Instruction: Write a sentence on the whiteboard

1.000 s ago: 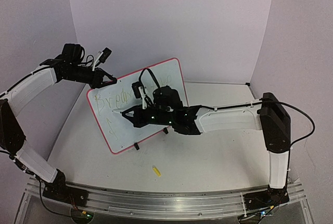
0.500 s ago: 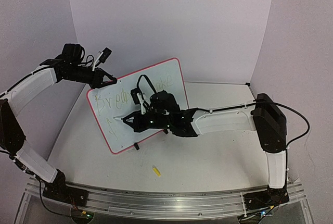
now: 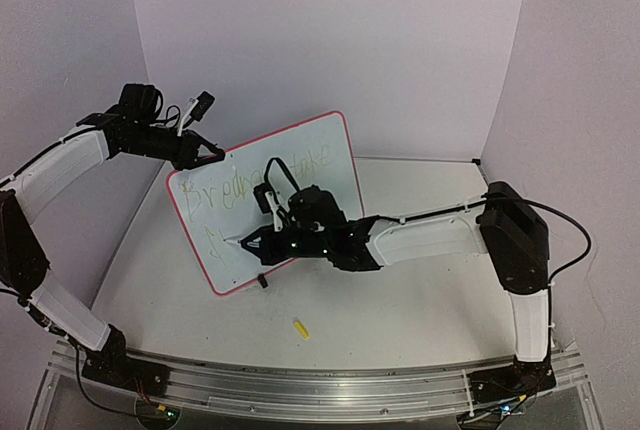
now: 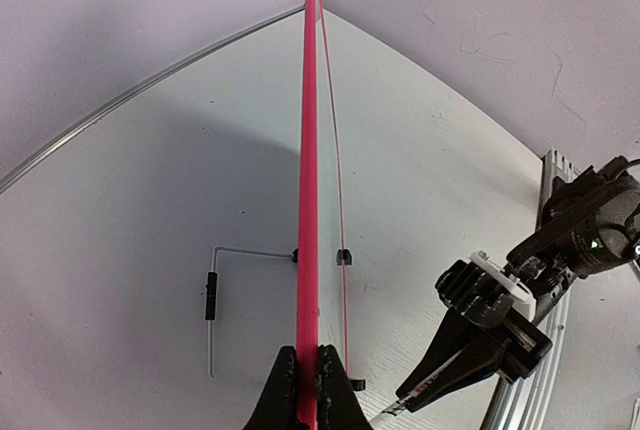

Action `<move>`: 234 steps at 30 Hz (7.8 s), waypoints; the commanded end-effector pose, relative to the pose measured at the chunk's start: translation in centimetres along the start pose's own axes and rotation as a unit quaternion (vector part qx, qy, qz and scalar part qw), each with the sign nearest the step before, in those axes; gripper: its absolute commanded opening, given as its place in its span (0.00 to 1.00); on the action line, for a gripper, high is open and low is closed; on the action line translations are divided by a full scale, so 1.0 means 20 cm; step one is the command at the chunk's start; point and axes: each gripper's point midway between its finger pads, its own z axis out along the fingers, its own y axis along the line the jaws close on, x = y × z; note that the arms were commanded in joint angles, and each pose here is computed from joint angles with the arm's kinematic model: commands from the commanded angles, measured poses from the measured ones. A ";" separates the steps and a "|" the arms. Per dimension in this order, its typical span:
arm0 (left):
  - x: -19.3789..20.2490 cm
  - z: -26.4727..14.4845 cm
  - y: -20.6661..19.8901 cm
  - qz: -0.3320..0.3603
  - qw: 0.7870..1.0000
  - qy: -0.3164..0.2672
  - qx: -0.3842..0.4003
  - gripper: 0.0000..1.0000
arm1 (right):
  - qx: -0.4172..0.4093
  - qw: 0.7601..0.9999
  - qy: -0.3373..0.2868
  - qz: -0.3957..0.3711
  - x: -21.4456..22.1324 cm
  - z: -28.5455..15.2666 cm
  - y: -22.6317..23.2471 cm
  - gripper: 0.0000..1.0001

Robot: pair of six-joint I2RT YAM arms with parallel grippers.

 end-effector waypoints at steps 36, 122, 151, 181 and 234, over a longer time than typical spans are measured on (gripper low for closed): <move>0.23 0.17 -0.09 -0.032 0.995 0.071 0.056 0.00 | 0.009 0.999 -0.029 -0.011 -0.10 -0.05 0.01 0.00; 0.23 0.17 -0.11 -0.028 0.995 0.074 0.057 0.00 | -0.021 0.997 -0.067 -0.019 -0.18 -0.18 0.08 0.00; 0.25 0.19 -0.10 -0.031 0.995 0.079 0.056 0.00 | -0.053 0.997 -0.044 0.044 -0.12 -0.16 -0.13 0.00; 0.25 0.19 -0.10 -0.032 0.995 0.081 0.057 0.00 | -0.043 0.997 -0.014 0.056 -0.02 -0.10 -0.22 0.00; 0.25 0.19 -0.10 -0.030 0.995 0.081 0.055 0.00 | -0.025 0.997 -0.064 0.024 -0.25 -0.18 -0.16 0.00</move>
